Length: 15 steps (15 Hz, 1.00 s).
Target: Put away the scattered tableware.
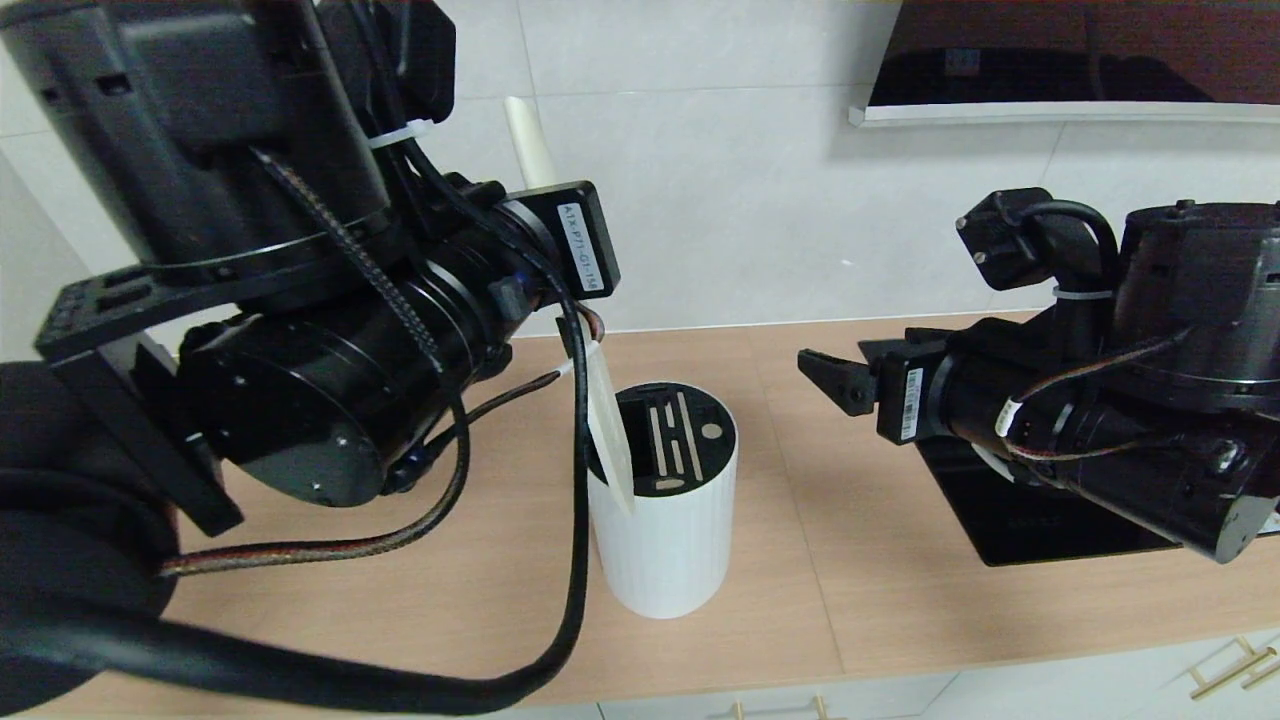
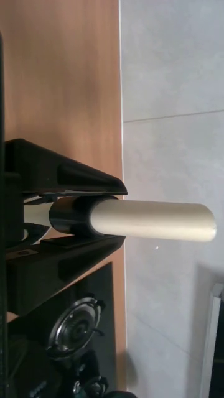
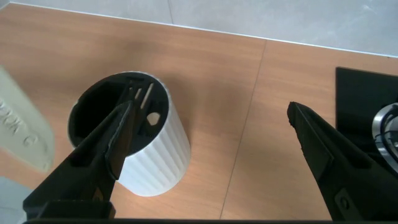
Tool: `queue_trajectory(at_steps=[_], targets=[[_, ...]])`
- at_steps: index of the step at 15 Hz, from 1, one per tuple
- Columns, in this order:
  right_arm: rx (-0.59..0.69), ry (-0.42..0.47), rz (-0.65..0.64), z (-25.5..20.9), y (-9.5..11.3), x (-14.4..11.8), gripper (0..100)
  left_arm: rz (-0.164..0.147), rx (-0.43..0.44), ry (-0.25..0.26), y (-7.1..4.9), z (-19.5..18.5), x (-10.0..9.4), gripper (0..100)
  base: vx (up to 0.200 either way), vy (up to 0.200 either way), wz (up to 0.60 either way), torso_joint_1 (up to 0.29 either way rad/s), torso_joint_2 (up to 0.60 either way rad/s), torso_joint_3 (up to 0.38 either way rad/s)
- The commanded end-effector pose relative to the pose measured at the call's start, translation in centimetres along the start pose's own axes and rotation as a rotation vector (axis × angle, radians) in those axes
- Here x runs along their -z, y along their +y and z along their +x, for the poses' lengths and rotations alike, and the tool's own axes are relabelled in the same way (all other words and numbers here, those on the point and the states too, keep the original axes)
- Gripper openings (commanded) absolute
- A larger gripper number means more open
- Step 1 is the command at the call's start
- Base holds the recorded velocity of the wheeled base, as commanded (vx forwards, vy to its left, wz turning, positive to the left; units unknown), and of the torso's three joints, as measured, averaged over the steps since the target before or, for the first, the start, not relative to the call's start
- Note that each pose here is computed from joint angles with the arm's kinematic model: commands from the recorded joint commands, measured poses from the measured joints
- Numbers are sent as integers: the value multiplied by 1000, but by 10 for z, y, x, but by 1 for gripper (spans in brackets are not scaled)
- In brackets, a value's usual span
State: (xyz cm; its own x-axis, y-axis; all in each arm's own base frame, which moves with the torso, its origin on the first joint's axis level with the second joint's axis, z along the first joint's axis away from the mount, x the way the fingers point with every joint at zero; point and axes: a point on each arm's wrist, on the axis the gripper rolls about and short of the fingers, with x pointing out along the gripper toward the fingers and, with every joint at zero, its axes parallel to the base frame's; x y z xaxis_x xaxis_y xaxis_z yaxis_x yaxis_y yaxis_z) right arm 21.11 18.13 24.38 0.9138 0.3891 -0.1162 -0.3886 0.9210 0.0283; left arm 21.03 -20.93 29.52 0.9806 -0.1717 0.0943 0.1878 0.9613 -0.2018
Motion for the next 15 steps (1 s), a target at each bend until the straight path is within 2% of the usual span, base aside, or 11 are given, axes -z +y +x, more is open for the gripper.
queue_trajectory(at_steps=[1, 5, 7, 9, 15], targets=[[0, 4, -1, 1, 0, 1, 100, -7, -3, -12, 2, -1, -4, 0, 0, 0, 0, 0, 0, 0], [0, 4, -1, 1, 0, 1, 100, 22, -13, 14, -7, 16, 12, 0, 0, 0, 0, 0, 0, 0], [0, 2, -1, 1, 0, 1, 100, 36, -29, 18, -5, 22, 15, 0, 0, 0, 0, 0, 0, 0], [0, 4, -1, 1, 0, 1, 100, 45, -63, -15, 3, 33, 17, 0, 0, 0, 0, 0, 0, 0], [0, 5, -2, 0, 0, 2, 100, 62, -70, 2, 1, 41, 30, 0, 0, 0, 0, 0, 0, 0]])
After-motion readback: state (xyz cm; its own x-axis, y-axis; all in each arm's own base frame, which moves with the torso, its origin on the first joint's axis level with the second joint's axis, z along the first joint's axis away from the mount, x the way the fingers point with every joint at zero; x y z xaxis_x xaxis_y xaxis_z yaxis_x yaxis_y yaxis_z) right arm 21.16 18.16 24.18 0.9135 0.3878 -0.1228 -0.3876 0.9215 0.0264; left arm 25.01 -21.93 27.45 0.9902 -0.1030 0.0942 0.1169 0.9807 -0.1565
